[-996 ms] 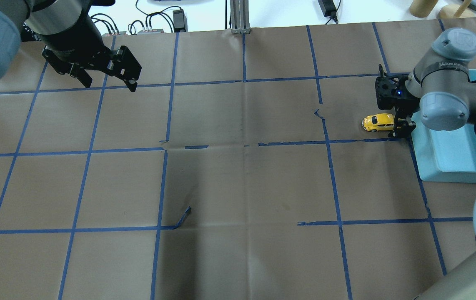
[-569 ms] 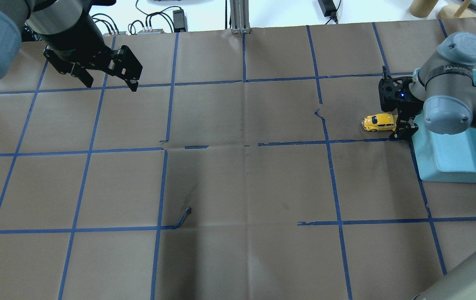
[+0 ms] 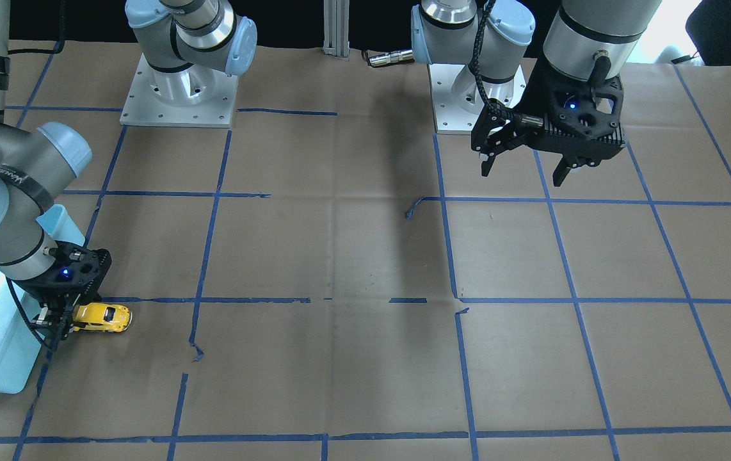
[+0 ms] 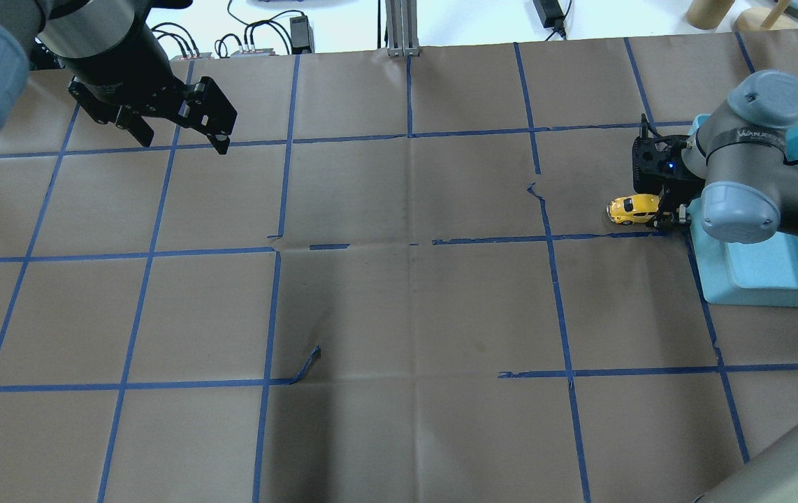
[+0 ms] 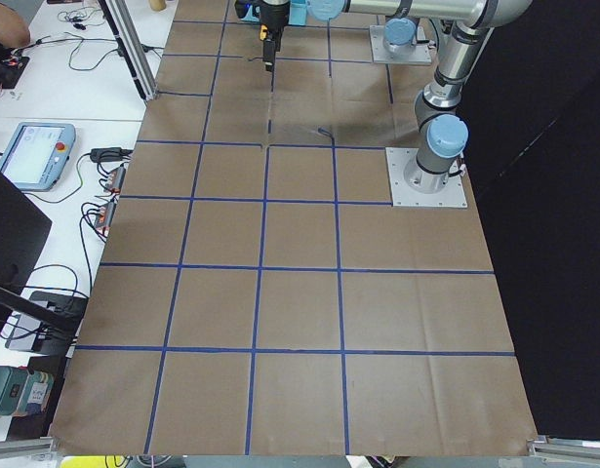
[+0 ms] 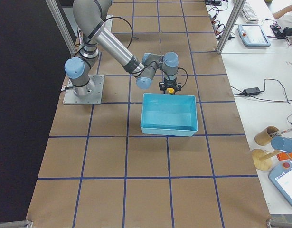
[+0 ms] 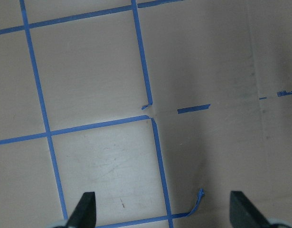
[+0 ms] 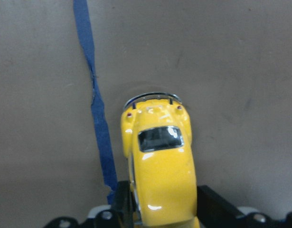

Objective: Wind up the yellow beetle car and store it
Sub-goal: 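Close the right gripper on the car and lift it, then carry the car with the right gripper over the blue tray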

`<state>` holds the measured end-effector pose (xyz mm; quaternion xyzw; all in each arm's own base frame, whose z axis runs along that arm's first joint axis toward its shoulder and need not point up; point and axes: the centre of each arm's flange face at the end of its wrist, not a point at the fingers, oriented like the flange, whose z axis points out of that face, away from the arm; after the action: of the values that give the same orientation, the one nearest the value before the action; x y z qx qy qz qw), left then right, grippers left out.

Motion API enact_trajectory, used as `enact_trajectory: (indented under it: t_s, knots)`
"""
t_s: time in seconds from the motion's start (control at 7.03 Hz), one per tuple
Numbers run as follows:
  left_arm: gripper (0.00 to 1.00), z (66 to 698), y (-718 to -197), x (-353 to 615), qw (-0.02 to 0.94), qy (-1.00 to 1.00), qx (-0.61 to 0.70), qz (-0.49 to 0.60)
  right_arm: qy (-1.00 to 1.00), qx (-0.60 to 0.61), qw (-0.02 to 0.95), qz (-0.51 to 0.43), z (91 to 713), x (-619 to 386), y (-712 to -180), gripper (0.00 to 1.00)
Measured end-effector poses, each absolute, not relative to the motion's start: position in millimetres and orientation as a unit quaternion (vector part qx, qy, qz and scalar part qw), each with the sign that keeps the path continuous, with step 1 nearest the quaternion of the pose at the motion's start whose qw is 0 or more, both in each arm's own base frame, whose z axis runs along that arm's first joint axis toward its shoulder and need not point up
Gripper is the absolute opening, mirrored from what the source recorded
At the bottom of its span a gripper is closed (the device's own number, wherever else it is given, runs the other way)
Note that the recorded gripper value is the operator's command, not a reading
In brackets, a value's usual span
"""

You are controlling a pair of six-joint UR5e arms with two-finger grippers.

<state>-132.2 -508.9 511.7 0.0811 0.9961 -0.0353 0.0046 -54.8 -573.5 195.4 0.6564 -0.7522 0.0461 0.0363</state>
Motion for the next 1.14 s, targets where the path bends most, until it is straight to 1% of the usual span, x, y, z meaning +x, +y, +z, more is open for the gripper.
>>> enact_trajectory:
  t_s: [0.14,0.43,0.71,1.0,1.14]
  knots:
    - [1.0,513.0,-507.7,-132.2,0.005,0.996,0.081,-0.037,-0.753,0.655,0.04,0.047,197.9,-55.2,-573.9,0.35]
    - [1.0,513.8,-507.0,-132.2,0.005,0.996,0.081,-0.037,-0.766,0.639,0.048,0.053,208.6,-52.8,-577.5,0.34]
    - [1.0,514.0,-506.9,-132.1,0.005,0.996,0.081,-0.038,-0.781,0.619,0.054,0.064,239.5,-36.1,-591.6,0.31]
    - [1.0,514.0,-506.9,-132.1,0.006,0.996,0.081,-0.038,-0.79,0.607,0.052,0.065,272.2,-32.3,-606.0,0.31]
    - [1.0,513.9,-506.9,-132.1,0.006,0.996,0.081,-0.037,-0.8,0.595,0.051,0.065,298.3,-34.5,-615.1,0.3]
